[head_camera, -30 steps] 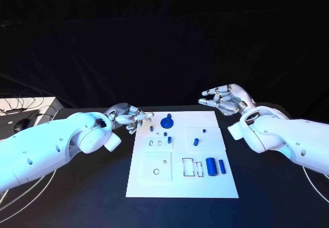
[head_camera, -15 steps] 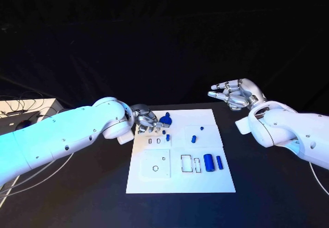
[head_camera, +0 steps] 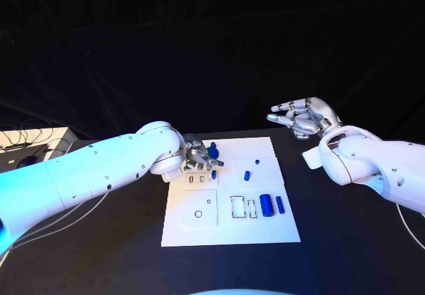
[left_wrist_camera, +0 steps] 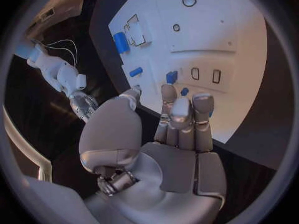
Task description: Assemble the parts on the task board
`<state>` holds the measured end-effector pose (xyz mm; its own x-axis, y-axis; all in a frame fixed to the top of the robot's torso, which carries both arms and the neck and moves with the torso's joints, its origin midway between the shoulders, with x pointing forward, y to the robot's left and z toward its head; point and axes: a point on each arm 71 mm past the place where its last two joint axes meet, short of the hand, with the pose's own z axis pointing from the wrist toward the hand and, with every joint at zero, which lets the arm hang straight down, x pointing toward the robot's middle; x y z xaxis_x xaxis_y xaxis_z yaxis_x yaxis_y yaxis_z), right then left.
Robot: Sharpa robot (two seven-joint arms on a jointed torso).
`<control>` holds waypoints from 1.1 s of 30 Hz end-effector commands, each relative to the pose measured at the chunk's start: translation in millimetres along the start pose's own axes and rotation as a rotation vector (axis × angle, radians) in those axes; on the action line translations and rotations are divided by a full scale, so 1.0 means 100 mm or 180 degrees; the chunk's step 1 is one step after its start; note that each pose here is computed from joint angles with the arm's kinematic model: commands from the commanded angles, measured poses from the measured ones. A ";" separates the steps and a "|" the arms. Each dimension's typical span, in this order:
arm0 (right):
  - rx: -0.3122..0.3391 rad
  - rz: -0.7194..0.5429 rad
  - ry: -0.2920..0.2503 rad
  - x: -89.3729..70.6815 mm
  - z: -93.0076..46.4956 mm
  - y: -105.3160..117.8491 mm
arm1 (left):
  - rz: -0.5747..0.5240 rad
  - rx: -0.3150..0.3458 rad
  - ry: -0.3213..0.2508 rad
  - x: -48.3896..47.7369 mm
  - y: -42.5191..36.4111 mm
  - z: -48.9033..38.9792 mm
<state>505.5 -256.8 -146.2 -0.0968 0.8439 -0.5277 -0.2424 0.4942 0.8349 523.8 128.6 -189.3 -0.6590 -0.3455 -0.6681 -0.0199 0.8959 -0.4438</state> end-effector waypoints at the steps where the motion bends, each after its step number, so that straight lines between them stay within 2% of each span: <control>1: -0.0012 0.0000 0.0034 0.01 0.01 0.00 | 0.0200 -0.0170 0.0065 0.017 -0.017 0.026; 5: -0.0007 -0.0001 0.0032 0.02 0.01 0.00 | 0.0286 -0.0253 0.0166 0.049 -0.039 0.080; 11: 0.0004 -0.0005 0.0031 0.02 0.01 0.00 | 0.0376 -0.0341 0.0256 0.066 -0.019 0.128; 17: 0.0012 -0.0010 0.0032 0.02 0.01 0.00 | 0.0414 -0.0386 0.0300 0.066 -0.004 0.153; 25: 0.0024 -0.0021 0.0034 0.02 0.01 0.00 | 0.0424 -0.0386 0.0344 0.073 -0.028 0.192; 33: 0.0028 -0.0028 0.0046 0.03 0.02 0.00 | 0.0365 -0.0400 0.0337 0.048 -0.004 0.226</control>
<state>507.0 -255.2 -147.5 -0.0986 0.8420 -0.5303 -0.2295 0.4993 0.8355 537.9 122.2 -206.2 -0.7254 -0.2270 -0.6498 -0.0421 0.9569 -0.2873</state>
